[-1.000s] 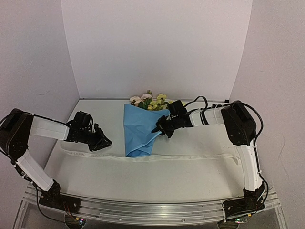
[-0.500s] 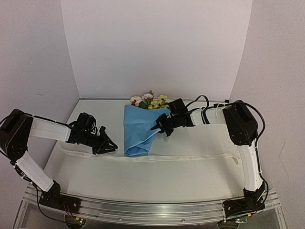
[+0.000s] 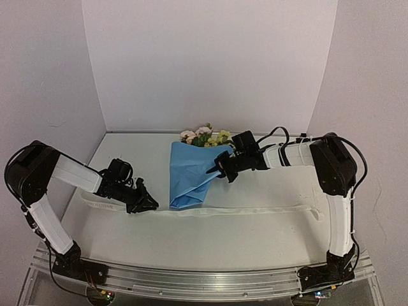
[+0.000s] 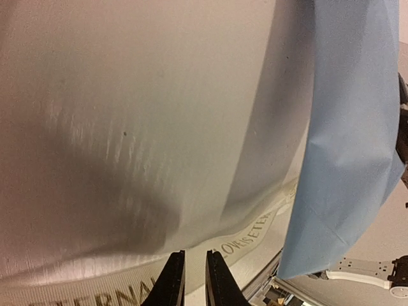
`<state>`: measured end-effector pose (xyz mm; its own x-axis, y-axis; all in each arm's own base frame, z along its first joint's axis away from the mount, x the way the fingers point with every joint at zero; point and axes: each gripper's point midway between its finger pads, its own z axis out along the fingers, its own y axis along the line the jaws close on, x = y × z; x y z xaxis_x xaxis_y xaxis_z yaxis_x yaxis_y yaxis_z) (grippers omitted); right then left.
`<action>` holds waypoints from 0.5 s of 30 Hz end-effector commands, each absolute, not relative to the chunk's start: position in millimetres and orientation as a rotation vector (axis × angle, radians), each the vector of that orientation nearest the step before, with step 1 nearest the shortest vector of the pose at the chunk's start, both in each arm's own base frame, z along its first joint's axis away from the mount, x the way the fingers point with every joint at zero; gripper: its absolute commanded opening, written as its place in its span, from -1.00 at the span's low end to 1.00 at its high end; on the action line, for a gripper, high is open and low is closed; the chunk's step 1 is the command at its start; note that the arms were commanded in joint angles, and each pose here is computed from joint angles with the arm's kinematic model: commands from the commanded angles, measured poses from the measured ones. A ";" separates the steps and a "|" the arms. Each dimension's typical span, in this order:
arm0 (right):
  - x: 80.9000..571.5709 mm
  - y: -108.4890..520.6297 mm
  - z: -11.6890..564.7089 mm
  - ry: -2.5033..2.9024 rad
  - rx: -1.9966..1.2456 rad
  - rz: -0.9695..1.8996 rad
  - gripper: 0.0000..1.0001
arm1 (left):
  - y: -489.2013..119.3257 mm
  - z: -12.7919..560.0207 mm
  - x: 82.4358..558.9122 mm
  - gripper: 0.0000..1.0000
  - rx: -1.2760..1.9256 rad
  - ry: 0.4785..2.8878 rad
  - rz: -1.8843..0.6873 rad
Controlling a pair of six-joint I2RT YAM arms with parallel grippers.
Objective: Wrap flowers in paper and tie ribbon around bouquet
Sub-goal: Place the folded bouquet on the ribbon.
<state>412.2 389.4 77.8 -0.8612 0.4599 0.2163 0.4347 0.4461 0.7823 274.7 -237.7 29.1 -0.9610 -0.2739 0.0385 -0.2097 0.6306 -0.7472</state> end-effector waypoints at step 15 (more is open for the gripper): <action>345.7 377.6 100.8 2.651 0.638 1.536 -1.00 | -242.7 7.2 330.1 -0.79 -0.549 2.682 -1.136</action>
